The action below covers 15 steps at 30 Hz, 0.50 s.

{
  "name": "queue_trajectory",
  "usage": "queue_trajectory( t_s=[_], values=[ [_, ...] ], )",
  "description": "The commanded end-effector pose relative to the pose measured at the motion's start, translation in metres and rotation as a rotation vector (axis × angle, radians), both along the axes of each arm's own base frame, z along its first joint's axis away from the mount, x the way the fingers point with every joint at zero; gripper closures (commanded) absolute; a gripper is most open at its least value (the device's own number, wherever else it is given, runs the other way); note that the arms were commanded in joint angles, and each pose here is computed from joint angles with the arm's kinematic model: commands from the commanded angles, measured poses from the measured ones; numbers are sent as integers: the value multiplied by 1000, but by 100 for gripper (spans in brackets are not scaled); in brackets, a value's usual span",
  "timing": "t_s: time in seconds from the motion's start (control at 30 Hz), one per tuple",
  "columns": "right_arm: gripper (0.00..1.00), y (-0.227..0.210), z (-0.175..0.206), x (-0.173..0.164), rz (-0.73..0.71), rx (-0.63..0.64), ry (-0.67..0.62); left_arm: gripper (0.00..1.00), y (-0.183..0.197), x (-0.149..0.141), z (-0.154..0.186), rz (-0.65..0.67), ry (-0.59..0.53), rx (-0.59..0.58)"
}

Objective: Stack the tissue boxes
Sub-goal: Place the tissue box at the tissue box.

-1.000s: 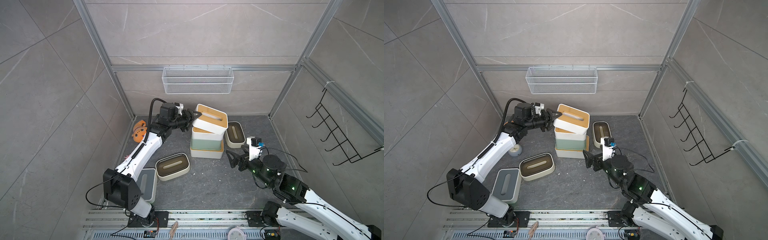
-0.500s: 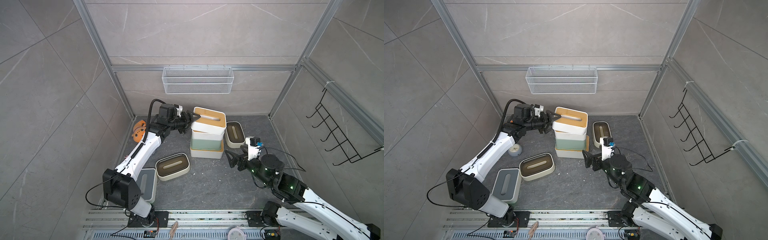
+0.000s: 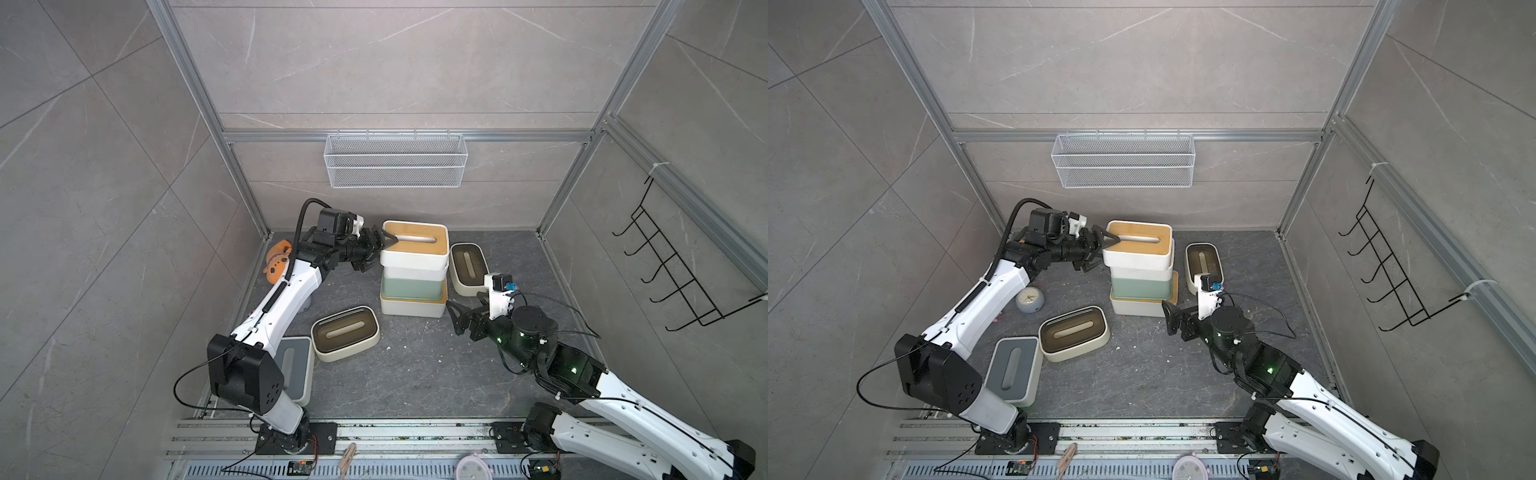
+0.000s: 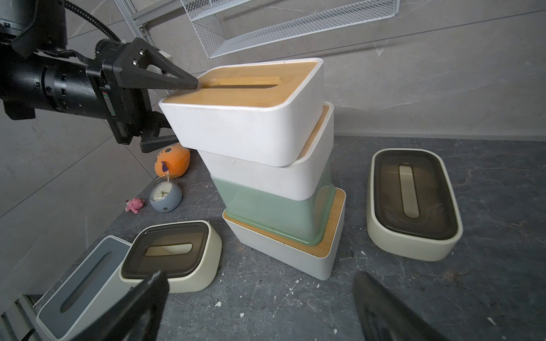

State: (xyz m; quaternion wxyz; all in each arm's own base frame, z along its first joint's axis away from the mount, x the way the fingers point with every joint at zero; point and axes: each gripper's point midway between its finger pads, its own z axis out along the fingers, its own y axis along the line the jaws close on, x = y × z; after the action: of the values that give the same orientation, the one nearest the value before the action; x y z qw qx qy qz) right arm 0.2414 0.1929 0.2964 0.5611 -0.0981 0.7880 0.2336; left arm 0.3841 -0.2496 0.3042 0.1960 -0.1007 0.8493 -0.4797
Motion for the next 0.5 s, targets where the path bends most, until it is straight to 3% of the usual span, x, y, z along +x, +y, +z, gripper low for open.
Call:
queue_trajectory(
  t_s=[0.0,0.3,0.47],
  values=[
    [0,1,-4,3,-18,20,5,19,3,5,16,-14,-67,4],
    [0,5,-18,17,-56,3,33,19,12,11,13,-11,-82,21],
    [0,3,-15,26,-45,63,57,19,12,12,22,-23,-106,10]
  ],
)
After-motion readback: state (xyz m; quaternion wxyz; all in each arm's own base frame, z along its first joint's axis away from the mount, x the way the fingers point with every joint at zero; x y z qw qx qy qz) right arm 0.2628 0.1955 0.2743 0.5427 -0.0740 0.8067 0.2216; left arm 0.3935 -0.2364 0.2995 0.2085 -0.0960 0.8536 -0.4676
